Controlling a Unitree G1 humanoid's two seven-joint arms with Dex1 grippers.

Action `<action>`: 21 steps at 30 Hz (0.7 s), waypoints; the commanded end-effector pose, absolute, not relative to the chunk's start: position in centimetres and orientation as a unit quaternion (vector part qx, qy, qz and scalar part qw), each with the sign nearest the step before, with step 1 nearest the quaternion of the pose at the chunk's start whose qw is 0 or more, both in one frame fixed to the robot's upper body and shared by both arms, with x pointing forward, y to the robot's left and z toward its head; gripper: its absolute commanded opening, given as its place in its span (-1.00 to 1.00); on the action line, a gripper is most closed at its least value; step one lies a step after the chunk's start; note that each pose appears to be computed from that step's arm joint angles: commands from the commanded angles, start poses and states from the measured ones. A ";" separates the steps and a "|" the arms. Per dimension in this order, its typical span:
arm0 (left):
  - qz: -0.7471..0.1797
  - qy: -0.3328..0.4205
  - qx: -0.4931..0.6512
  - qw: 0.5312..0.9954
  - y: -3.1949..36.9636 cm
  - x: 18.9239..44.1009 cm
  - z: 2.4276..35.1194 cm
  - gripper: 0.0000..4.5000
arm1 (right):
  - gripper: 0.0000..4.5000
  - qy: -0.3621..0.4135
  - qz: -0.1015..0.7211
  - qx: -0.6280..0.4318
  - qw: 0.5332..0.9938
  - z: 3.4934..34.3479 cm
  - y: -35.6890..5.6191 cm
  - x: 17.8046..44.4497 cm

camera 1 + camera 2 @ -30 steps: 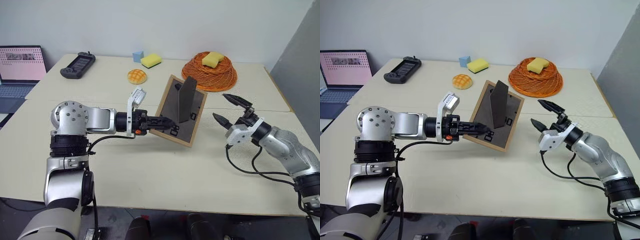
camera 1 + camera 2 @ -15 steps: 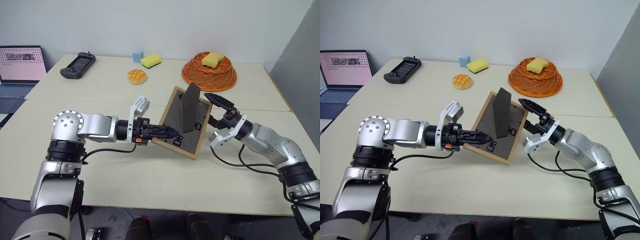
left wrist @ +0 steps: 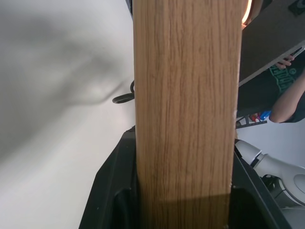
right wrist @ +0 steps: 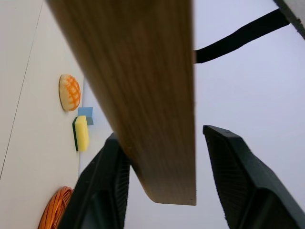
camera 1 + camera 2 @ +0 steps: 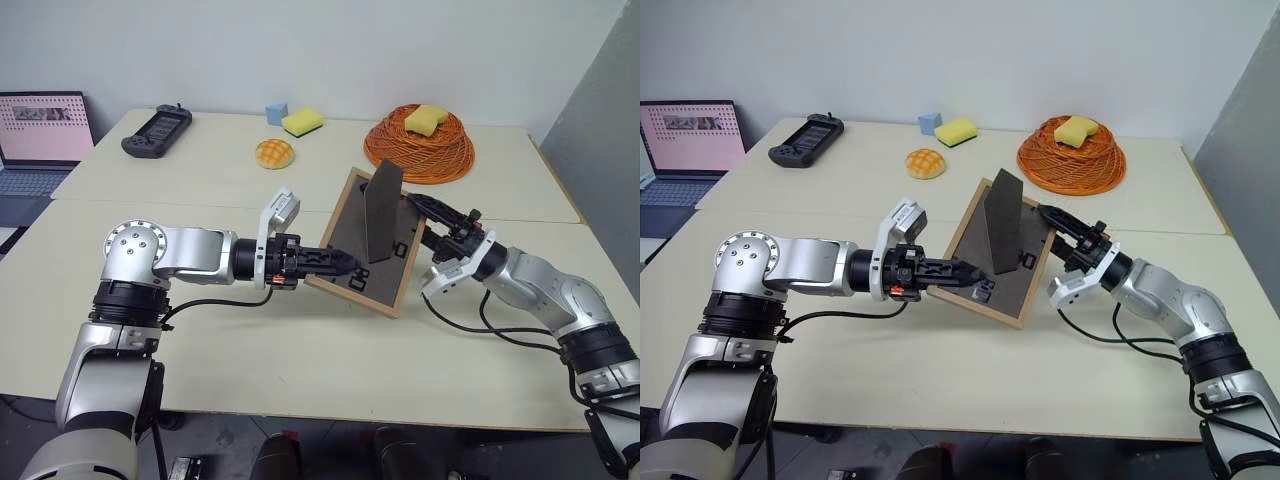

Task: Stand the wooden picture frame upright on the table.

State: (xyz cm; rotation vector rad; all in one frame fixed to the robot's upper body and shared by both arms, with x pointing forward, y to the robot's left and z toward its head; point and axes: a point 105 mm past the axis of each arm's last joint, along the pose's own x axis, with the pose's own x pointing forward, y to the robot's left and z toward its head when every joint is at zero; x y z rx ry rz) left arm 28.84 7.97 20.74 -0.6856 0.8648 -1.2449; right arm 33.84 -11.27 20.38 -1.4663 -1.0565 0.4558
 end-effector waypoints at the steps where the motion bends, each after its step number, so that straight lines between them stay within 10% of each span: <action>1: -0.559 0.375 -0.290 0.680 7.8 28.8 21.5 -0.43 | -0.35 -0.500 0.182 -0.616 0.581 22.2 -10.6 32.8; 21: -0.543 0.367 -0.294 0.696 8.0 29.5 21.8 -0.43 | -0.39 -0.483 0.179 -0.625 0.587 21.7 -11.2 33.3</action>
